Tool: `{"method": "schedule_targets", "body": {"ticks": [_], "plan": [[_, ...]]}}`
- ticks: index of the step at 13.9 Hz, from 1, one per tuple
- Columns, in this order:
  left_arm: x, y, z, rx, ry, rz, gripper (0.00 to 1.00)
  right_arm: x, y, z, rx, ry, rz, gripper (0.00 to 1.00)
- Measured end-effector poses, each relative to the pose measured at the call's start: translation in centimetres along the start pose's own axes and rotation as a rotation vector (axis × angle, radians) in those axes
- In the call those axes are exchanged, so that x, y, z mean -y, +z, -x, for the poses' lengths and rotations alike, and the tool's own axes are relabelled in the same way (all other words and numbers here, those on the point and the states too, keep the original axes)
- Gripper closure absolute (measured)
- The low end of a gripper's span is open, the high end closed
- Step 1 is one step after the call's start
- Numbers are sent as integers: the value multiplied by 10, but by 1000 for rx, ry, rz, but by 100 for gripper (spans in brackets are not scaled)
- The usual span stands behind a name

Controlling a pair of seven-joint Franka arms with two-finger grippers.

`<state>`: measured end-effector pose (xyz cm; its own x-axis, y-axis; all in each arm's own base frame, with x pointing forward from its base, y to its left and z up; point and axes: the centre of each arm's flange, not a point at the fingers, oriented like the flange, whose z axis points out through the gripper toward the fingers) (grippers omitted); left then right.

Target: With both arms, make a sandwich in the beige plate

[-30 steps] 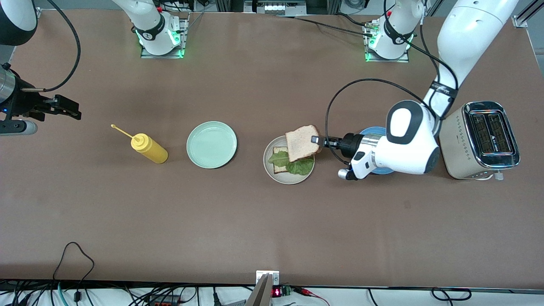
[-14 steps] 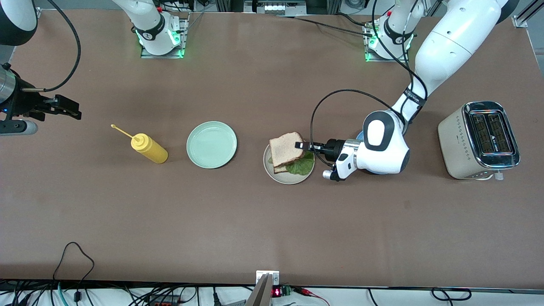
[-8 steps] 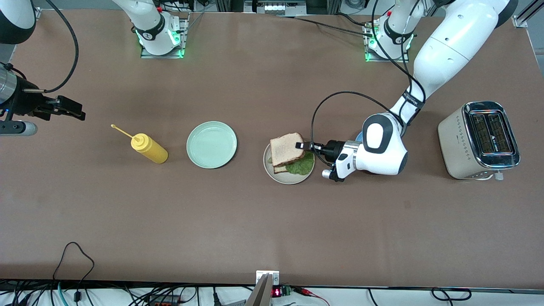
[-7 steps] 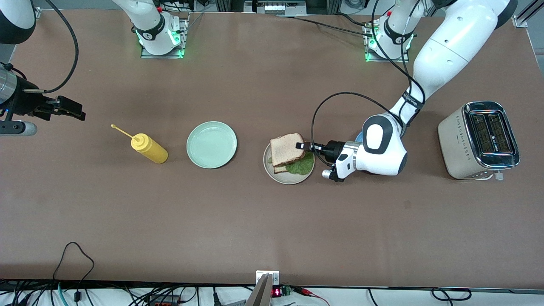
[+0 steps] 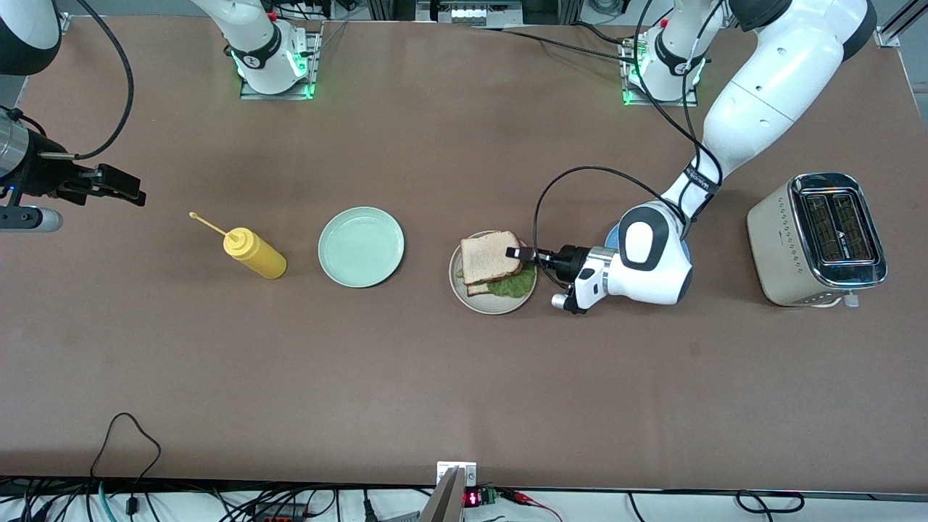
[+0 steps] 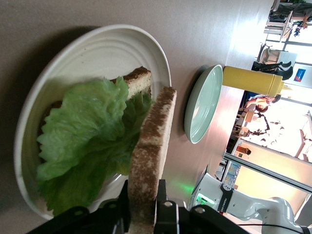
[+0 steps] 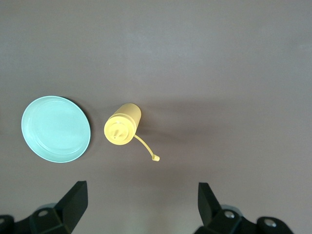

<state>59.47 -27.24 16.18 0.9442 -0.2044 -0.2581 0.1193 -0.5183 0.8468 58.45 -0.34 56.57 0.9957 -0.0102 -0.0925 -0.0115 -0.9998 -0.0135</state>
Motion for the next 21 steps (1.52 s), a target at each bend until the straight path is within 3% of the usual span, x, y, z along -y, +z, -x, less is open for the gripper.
{"method": "schedule_targets", "body": {"ticks": [7, 13, 17, 21], "plan": [[-10, -20, -13, -42, 31, 5, 0, 0, 0, 0, 0, 1, 0, 0], [1, -71, -18, -66, 28, 25, 0, 0, 0, 0, 0, 1, 0, 0], [-27, -107, -7, -29, -5, 25, 0, 0, 0, 0, -1, 1, 0, 0], [-65, -142, 17, 38, -33, -251, 0, 0, 0, 0, -1, 1, 0, 0]]}}
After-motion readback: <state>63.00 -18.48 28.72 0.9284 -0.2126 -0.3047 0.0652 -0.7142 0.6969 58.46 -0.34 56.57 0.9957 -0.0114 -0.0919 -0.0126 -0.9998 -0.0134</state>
